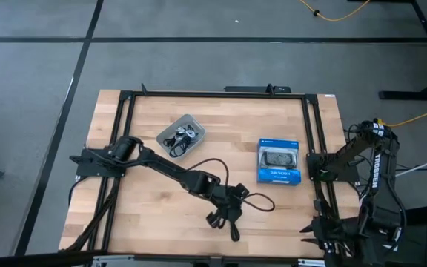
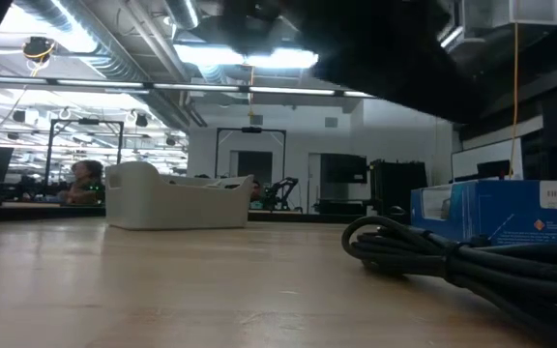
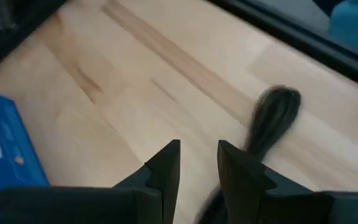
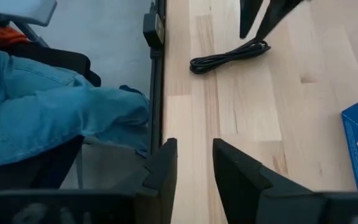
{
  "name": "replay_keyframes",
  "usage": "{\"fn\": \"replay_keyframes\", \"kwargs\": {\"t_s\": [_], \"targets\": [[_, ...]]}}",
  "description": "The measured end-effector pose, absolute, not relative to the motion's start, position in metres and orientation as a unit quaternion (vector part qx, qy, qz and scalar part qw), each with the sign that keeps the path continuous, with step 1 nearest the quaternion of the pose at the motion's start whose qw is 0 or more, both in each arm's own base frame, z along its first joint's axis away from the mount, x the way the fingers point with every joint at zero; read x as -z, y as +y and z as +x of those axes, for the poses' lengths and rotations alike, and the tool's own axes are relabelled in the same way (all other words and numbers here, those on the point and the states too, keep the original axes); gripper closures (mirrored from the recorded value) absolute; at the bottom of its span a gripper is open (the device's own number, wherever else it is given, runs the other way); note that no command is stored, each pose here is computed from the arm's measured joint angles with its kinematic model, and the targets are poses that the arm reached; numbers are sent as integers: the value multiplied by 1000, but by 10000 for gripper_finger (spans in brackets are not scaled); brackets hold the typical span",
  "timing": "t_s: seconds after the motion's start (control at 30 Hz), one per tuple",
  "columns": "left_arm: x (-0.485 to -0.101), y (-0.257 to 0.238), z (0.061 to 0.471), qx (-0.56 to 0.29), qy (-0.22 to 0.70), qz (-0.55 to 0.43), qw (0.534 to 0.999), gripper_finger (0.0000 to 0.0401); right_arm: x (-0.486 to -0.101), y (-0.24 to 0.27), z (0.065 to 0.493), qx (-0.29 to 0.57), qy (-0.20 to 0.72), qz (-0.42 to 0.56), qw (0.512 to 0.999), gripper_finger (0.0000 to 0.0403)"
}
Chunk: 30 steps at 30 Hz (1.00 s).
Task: Pick and place USB-C Cables
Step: Put the black charger cable into the white bin
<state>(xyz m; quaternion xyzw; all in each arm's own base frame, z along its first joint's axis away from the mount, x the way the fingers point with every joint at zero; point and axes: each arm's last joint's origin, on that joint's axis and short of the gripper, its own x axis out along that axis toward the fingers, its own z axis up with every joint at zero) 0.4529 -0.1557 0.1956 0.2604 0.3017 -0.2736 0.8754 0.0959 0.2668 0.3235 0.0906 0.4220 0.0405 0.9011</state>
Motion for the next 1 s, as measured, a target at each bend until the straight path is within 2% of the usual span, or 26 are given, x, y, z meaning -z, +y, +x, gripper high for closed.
{"fn": "replay_keyframes", "kwargs": {"t_s": [0.33, 0.47, 0.77, 1.0], "targets": [[-161, -160, 463, 299, 293, 322, 849, 301, -323, 267, 96, -41, 422, 91, 901, 297], [-144, -162, 461, 298, 318, 347, 830, 301, -323, 267, 96, -41, 422, 90, 901, 297], [-141, -164, 459, 292, 331, 349, 827, 301, -323, 267, 96, -42, 422, 89, 901, 297], [-152, -154, 462, 167, 374, 413, 813, 301, -323, 267, 96, -41, 422, 88, 901, 297]]}}
